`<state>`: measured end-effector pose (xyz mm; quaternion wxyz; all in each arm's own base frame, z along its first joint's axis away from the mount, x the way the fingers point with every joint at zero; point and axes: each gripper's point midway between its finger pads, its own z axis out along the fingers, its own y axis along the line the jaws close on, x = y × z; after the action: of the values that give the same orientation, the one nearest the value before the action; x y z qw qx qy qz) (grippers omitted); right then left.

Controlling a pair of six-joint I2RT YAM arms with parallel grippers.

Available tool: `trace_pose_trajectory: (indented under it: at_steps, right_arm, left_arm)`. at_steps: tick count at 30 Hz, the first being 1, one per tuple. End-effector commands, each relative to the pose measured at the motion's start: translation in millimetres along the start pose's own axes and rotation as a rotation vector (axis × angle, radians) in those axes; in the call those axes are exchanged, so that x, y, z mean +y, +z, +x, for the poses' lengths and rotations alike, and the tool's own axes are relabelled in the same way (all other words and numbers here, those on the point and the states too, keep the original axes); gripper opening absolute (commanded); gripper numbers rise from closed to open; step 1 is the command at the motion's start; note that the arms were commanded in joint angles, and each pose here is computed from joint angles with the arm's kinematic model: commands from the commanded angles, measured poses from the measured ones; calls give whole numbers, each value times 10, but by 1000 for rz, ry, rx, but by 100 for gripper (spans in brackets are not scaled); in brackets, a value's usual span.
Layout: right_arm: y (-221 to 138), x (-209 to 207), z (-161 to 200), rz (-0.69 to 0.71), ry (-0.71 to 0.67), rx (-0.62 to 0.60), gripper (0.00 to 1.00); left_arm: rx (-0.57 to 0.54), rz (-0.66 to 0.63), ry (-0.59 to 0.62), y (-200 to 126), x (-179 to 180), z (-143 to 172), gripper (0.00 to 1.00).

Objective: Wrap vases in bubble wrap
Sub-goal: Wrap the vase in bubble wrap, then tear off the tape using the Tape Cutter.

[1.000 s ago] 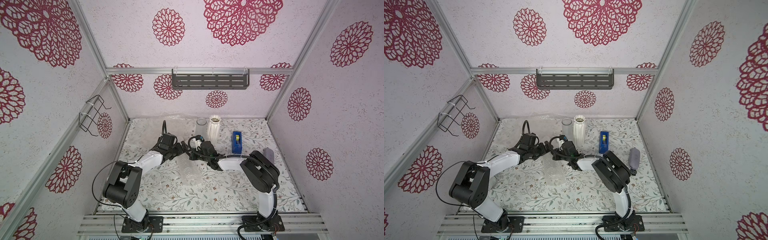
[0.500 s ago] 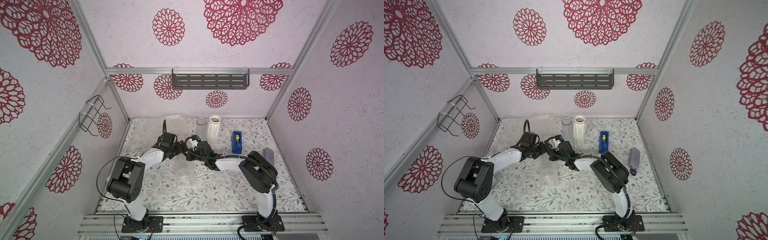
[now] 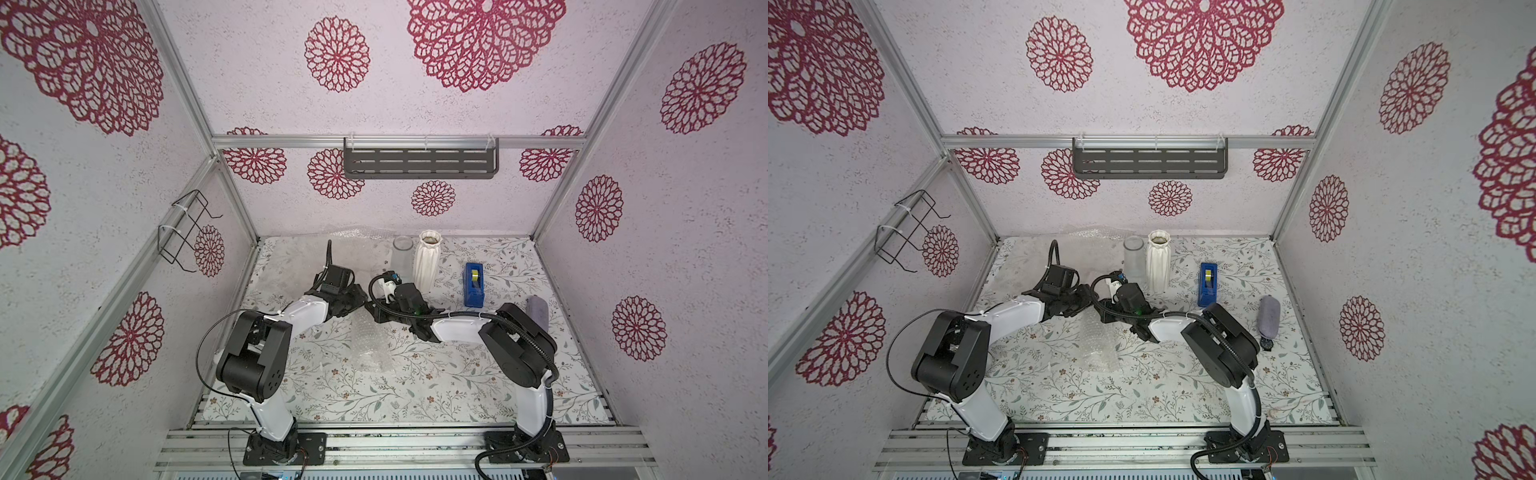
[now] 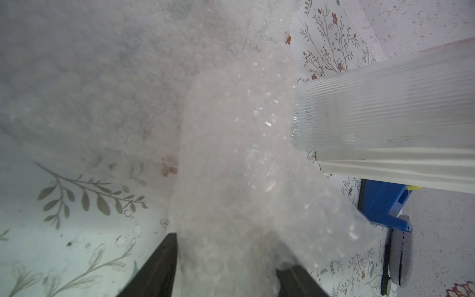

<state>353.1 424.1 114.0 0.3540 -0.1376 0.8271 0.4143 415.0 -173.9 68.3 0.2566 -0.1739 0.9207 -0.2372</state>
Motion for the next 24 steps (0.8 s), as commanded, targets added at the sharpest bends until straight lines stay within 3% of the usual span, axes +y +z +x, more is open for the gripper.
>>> trace_pose_trajectory:
  at_steps: [1, 10, 18, 24]
  right_arm:
    - [-182, 186, -150, -23, -40, -32, 22]
    - [-775, -92, -410, 126, -66, -64, 30]
    - [-1709, -698, -758, 328, -39, -110, 44]
    - [-2358, -1304, -906, 420, 79, -137, 53]
  left_arm:
    - [15, -36, -6, 119, 129, 82, 53]
    - [18, -47, 9, 111, 144, 106, 45]
    - [30, -47, 21, 127, 114, 134, 44]
    - [30, -40, 43, 111, 59, 144, 44]
